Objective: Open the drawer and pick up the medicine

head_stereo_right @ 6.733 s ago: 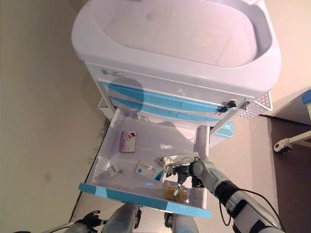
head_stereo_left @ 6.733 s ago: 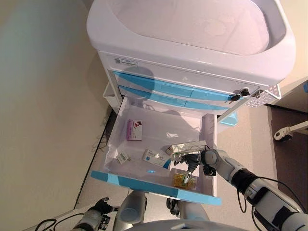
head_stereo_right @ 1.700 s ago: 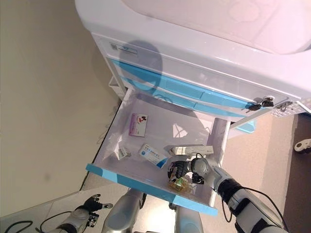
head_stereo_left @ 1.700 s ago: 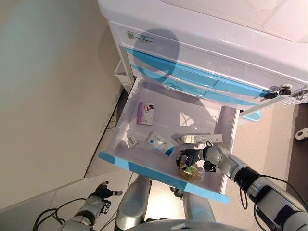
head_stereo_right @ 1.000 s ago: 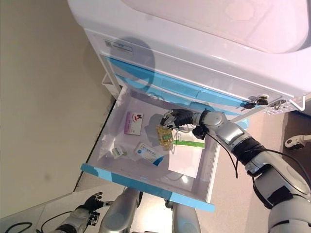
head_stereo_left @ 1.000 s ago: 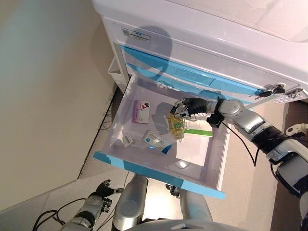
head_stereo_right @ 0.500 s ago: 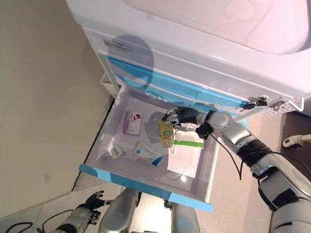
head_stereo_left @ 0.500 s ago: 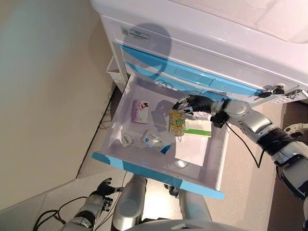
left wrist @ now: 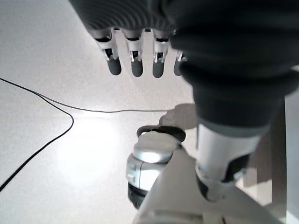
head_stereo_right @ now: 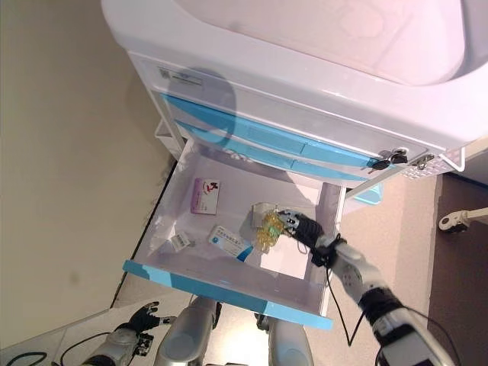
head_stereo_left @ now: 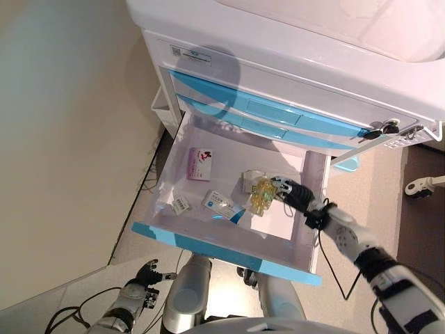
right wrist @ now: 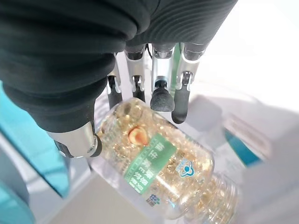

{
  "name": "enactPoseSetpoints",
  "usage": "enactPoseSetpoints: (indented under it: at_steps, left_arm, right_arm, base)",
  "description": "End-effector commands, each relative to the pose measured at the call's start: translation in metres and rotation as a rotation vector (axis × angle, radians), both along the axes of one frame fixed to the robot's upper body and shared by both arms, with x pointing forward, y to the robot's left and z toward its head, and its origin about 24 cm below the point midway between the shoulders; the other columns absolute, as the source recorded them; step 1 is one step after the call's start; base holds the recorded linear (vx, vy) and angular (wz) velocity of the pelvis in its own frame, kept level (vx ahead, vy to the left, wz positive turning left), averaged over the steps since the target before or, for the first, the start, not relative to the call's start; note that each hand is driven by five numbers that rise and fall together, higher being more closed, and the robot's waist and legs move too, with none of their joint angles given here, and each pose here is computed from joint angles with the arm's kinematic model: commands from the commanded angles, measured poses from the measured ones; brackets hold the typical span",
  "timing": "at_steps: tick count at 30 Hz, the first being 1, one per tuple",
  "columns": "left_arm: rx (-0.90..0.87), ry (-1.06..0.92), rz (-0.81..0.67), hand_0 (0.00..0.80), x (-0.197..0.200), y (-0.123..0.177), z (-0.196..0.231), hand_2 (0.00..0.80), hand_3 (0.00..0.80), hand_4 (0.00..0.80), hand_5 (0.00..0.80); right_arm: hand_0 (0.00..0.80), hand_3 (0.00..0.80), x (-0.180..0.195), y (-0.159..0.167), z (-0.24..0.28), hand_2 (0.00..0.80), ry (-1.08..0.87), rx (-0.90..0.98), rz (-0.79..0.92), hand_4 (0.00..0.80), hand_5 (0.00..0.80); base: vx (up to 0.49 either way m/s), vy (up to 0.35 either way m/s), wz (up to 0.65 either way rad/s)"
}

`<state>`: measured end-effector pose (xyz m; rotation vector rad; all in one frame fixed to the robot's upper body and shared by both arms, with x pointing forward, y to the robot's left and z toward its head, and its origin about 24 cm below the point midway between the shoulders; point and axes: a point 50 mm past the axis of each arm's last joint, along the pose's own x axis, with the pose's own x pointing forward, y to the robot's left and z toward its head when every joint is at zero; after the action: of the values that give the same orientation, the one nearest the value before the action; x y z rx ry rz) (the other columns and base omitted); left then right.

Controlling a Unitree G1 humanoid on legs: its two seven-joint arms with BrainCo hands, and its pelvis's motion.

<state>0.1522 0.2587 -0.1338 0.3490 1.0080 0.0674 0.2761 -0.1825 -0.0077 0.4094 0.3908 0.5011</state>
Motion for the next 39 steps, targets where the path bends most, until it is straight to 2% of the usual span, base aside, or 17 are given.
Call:
enactPoseSetpoints:
  at_steps: [1, 8, 19, 24, 32, 39]
  left_arm:
    - [-0.003, 0.061, 0.045, 0.0, -0.026, 0.004, -0.009, 0.0, 0.0, 0.0, 0.0]
    - [0.012, 0.069, 0.062, 0.0, -0.032, 0.007, -0.009, 0.0, 0.0, 0.0, 0.0]
    - [0.032, 0.079, 0.073, 0.0, -0.037, 0.009, -0.01, 0.0, 0.0, 0.0, 0.0]
    - [0.044, 0.087, 0.079, 0.0, -0.04, 0.01, -0.011, 0.0, 0.0, 0.0, 0.0]
    - [0.07, 0.114, 0.085, 0.0, -0.049, 0.014, -0.012, 0.0, 0.0, 0.0, 0.0]
    - [0.07, 0.132, 0.089, 0.0, -0.056, 0.016, -0.013, 0.0, 0.0, 0.0, 0.0]
  right_arm:
    - [0.8, 0.8, -0.004, 0.005, 0.013, 0.8, -0.059, 0.147, -0.011, 0.8, 0.8]
    - [0.8, 0.8, -0.032, 0.016, -0.002, 0.8, -0.004, 0.268, -0.013, 0.8, 0.8]
    - [0.8, 0.8, -0.045, 0.029, 0.009, 0.8, -0.051, 0.344, 0.002, 0.8, 0.8]
    - [0.8, 0.8, -0.047, 0.03, 0.024, 0.8, -0.117, 0.37, 0.001, 0.8, 0.8]
    - [0.8, 0.8, -0.053, 0.036, 0.062, 0.8, -0.239, 0.412, 0.1, 0.8, 0.8]
    - [0.8, 0.8, -0.046, 0.03, 0.1, 0.8, -0.381, 0.374, 0.164, 0.8, 0.8]
  base:
    - [0.0, 0.0, 0.0]
    - [0.003, 0.005, -0.07]
    - [0.016, 0.004, -0.05]
    - [0.009, 0.001, -0.01]
    - [0.037, 0.0, -0.06]
    - [0.029, -0.005, -0.03]
